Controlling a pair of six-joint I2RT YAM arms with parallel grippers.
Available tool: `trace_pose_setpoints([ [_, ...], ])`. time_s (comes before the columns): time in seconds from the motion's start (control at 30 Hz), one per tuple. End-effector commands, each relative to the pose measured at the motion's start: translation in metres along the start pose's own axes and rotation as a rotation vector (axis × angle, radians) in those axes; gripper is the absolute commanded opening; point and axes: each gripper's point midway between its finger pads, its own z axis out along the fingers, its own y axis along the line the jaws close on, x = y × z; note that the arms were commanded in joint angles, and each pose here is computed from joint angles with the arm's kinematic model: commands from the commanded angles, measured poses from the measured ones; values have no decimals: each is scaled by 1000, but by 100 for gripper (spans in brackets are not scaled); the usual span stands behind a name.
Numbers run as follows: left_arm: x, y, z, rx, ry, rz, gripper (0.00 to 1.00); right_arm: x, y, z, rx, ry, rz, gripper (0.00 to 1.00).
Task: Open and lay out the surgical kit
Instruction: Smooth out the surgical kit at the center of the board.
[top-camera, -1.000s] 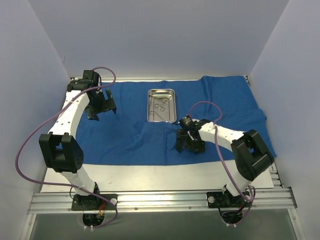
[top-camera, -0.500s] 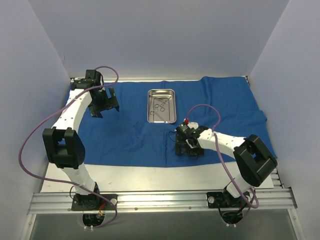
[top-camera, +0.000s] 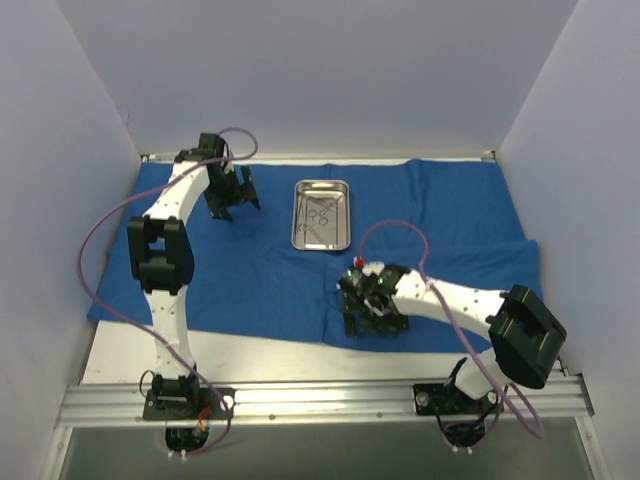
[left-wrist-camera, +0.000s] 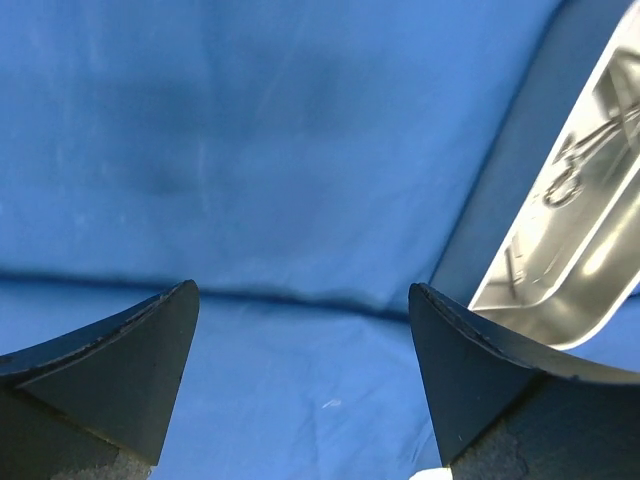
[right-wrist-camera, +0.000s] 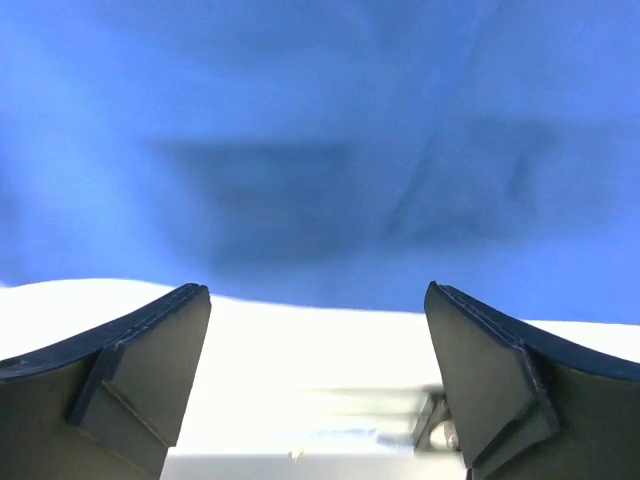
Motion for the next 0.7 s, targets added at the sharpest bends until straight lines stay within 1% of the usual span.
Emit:
trace_pose_setpoints([
  [0.0,-14,-13,-3,39,-13,46,95,-53,17,-64,-36,-144,-9,98],
  [0.03,-14,-13,0,37,-9,45,95,-65,25,-69,-46,-164,-43,98],
  [0.07,-16,-13,0,37,-7,43,95,-87,42,-84,-80,-211,-46,98],
  [0.1,-15,-11,6,33,4,38,95,-91,51,-72,-52,-182,-71,98],
  [0.17,-17,-15,8,45,8,36,94,-100,71,-70,-67,-180,-110,97],
  [0.2,-16,-14,14,42,18,28,94,-108,88,-63,-81,-186,-124,96],
  [0.27,-13,-11,18,28,38,15,94,-110,105,-51,-100,-171,-139,94],
  [0.3,-13,-10,24,23,49,6,94,-111,117,-38,-107,-154,-146,91],
  [0.4,-7,-7,36,11,97,-19,94,-108,135,-13,-96,-138,-167,87],
  [0.5,-2,-4,46,4,125,-38,94,-102,145,3,-77,-146,-189,85],
  [0.63,2,-1,51,-15,144,-60,94,-76,137,24,-19,-106,-205,83],
  [0.67,3,0,50,-19,147,-64,94,-56,127,34,8,-69,-228,83],
])
